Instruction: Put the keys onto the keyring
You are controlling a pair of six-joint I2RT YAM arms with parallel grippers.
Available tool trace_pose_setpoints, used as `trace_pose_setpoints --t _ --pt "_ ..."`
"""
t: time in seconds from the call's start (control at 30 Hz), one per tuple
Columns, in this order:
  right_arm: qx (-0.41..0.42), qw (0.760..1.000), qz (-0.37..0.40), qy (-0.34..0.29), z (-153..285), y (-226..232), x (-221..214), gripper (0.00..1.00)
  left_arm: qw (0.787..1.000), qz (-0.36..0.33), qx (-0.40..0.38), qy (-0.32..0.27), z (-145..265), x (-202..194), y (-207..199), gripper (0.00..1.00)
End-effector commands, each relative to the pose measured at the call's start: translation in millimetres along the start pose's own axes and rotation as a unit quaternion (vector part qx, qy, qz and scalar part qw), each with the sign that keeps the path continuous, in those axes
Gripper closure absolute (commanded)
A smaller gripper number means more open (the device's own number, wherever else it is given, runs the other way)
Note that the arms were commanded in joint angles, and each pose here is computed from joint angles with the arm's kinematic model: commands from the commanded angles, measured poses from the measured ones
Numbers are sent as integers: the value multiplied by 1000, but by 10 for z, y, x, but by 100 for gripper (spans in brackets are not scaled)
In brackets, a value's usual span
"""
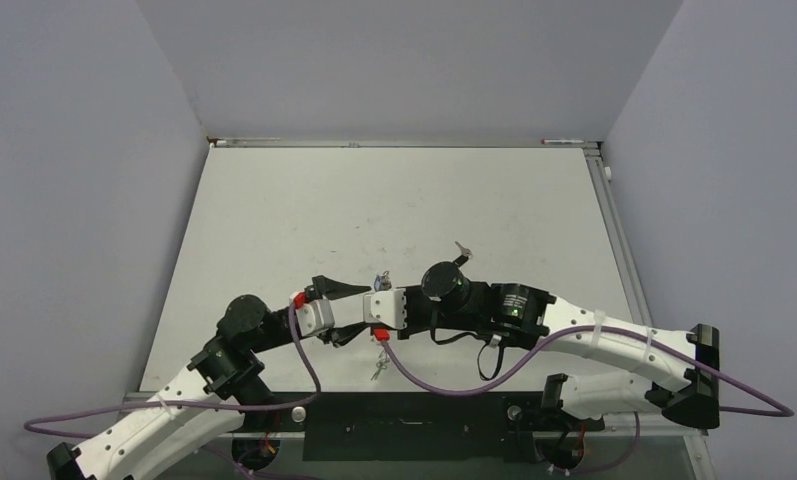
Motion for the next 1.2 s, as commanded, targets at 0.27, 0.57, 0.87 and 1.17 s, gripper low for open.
trace_pose_setpoints --t 0.27,0.57,0.87,1.17 --pt "-142 974 5 -175 565 -378 491 95 995 -30 2 -97 48 435 9 46" --pt "-129 967 -4 -221 589 -298 567 95 989 -31 -34 -144 59 554 -71 56" --pt "-131 958 -5 -254 564 -303 654 95 987 -36 -64 -142 60 533 -144 75" --pt "-125 956 -5 -264 544 -290 682 95 988 -38 -57 -139 53 531 -121 89"
Point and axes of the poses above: each gripper's point midway between its finger pads, its own z axis back along the fingers, its own y axis along the line the jaws close on, x = y × z, the point moved 5 cm from there along z, back along the fingers, and after that the axes turned 9 degrees about z, right-handed, at the moved point
